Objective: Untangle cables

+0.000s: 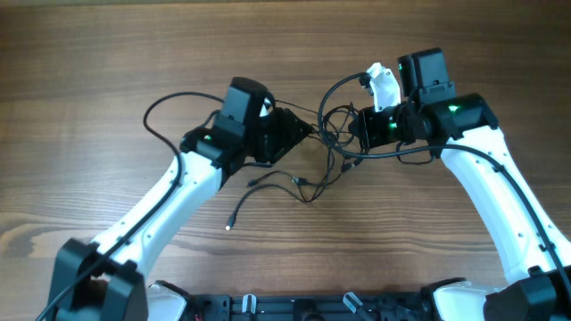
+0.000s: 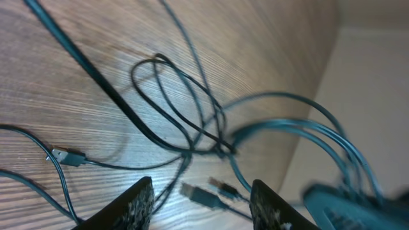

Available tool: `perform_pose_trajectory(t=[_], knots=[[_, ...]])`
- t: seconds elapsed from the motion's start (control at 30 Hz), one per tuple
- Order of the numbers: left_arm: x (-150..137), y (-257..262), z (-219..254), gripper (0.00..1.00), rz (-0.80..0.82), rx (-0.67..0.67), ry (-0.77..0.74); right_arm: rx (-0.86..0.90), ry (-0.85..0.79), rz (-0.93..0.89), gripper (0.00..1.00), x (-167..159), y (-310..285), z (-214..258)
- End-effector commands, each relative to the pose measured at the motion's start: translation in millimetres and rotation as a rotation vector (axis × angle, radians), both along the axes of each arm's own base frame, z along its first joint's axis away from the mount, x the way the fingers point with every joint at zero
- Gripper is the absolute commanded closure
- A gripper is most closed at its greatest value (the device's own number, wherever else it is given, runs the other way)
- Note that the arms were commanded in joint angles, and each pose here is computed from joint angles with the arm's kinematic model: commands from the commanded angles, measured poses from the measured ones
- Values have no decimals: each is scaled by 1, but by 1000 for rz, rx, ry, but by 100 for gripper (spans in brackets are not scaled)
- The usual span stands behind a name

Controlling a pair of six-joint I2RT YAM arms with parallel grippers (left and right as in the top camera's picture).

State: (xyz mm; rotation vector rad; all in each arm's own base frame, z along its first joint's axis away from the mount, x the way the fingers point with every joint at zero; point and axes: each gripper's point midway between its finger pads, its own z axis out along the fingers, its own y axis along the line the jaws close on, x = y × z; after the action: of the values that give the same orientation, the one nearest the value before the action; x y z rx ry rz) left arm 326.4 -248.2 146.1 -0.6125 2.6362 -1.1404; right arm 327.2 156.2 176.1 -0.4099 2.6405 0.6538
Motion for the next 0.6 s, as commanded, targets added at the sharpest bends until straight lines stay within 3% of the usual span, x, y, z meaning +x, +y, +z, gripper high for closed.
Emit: perform_pose_trajectory(t=[0.0, 0.17, 0.23, 0.3, 0.43, 0.57], knots=[[14, -1, -25, 50, 126, 9, 85, 26, -1, 3, 96, 0, 3, 4], [37, -14, -31, 55, 176, -61, 66, 26, -2, 4, 96, 0, 3, 4], [36, -15, -38, 68, 187, -69, 101, 26, -1, 4, 96, 0, 3, 4], [35, -17, -38, 95, 173, -77, 108, 25, -1, 4, 96, 0, 3, 4], [46, 14, -17, 96, 71, -129, 34, -81, -9, -54, 96, 5, -15, -4], [75, 123, 39, 96, 156, -355, -38, -125, 10, -67, 96, 1, -23, -9]])
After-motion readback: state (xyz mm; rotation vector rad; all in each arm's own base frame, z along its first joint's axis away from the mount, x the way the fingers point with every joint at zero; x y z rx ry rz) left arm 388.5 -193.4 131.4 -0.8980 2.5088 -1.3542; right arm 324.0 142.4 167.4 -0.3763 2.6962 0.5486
